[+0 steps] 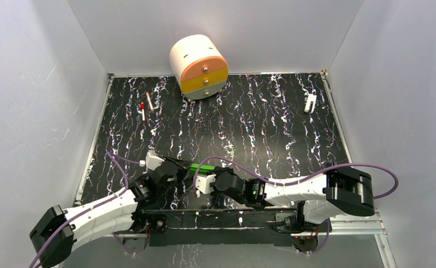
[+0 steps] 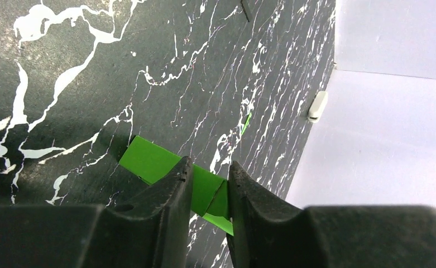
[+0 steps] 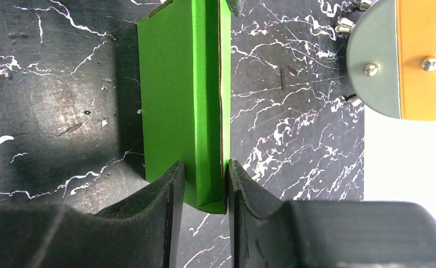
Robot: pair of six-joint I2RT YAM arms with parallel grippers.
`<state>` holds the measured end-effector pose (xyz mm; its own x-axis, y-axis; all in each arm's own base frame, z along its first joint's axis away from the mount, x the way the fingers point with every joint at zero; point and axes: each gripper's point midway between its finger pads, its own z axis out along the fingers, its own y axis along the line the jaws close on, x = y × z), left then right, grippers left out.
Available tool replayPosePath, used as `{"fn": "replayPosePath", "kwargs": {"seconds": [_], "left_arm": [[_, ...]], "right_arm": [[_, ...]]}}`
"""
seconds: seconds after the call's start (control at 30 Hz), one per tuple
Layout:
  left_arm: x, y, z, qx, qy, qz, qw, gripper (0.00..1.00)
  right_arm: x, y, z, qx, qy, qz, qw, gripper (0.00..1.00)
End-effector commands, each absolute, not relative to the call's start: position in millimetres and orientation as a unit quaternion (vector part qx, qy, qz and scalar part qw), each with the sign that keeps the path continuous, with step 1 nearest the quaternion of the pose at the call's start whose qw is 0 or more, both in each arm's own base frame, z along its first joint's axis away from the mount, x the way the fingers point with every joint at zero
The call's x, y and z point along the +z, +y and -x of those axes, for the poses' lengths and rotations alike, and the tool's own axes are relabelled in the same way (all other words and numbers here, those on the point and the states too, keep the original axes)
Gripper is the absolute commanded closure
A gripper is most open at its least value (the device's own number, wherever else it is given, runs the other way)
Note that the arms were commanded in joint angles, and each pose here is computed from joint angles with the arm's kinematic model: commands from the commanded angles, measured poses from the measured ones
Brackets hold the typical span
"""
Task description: Fold the paper box
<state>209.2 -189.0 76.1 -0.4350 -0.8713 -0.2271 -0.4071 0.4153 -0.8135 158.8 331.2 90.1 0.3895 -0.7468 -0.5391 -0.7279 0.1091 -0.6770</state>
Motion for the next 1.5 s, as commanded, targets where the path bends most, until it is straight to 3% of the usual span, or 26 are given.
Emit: {"fn": "replayPosePath", "kwargs": {"seconds": [0.0,0.2,0.27,0.43,0.63,0.9,1.13,1.3,1.47], "left_arm": [[36.2,-173.1,-189.1,-0.298,0.806,0.409,0.308,0.79],[27.8,-172.9,-190.5,-0.279,0.820,0.385,0.319,0.91],[18.6,-168.1,-189.4,-0.263,0.828,0.373,0.326,1.00],[-0.8,-159.5,-181.8,-0.247,0.836,0.369,0.321,1.00],[-9.6,-154.0,-181.1,-0.228,0.840,0.372,0.323,1.00],[4.2,-159.0,-192.1,-0.235,0.833,0.364,0.344,1.00],[14.6,-161.7,-196.9,-0.237,0.833,0.353,0.355,1.00],[16.6,-161.0,-196.6,-0.237,0.833,0.350,0.358,1.00],[17.4,-161.7,-196.6,-0.239,0.833,0.350,0.357,1.00]], "right_arm": [[49.1,314.1,-148.9,-0.011,0.573,0.690,0.443,0.73],[54.9,317.2,-153.9,0.001,0.587,0.665,0.461,0.72],[58.5,317.0,-157.0,0.005,0.593,0.654,0.470,0.70],[68.6,314.3,-167.0,0.008,0.603,0.628,0.491,0.66],[92.6,324.3,-165.4,0.053,0.621,0.591,0.512,0.53],[131.1,322.1,-158.3,0.123,0.654,0.516,0.539,0.26],[181.9,304.1,-160.1,0.214,0.703,0.358,0.576,0.02],[190.0,275.2,-170.3,0.276,0.785,0.142,0.536,0.02],[173.0,274.1,-163.7,0.327,0.818,0.030,0.472,0.01]]}}
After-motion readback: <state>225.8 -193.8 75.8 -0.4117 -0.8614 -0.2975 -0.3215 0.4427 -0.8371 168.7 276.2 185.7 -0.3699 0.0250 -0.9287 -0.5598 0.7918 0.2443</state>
